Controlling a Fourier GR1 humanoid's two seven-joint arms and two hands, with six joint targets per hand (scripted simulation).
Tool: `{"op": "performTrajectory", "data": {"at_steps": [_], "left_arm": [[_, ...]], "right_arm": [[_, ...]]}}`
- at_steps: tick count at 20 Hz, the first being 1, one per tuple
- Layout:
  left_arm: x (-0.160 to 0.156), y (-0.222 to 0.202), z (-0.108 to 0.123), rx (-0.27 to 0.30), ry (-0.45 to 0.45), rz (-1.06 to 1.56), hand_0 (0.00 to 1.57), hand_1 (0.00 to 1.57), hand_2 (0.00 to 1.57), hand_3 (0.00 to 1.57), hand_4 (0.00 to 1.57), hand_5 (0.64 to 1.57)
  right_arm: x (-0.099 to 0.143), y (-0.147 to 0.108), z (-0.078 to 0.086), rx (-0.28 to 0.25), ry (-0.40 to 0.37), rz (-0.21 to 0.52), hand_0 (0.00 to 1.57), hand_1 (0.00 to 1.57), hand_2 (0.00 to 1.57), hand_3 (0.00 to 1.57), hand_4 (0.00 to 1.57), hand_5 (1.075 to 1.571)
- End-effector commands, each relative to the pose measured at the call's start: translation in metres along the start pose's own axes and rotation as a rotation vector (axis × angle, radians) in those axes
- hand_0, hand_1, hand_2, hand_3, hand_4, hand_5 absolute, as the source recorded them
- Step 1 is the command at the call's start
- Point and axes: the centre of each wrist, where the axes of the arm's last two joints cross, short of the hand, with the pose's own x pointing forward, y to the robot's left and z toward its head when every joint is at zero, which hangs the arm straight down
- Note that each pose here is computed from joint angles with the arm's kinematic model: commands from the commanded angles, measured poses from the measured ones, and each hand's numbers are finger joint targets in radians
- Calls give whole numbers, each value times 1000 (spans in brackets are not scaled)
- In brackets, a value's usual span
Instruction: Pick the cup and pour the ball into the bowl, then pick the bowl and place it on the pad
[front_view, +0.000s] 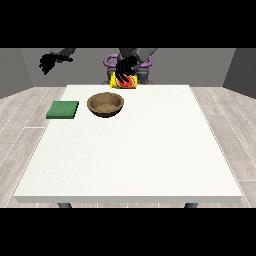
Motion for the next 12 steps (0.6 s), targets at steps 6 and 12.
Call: {"op": "performTrajectory", "data": {"at_steps": [6,12], "left_arm": [[39,8,1,-29,-169,-469,1457,1457,1571,1571,1509,1178],[32,14,1,-26,-253,-455,1446,1446,1571,1571,1529,1134]], "right_arm": [[-6,5,-2,-2,32,-17,0,0,0,0,0,1571],[-8,3,-2,-51,75,-25,0,0,0,0,0,1569]]}}
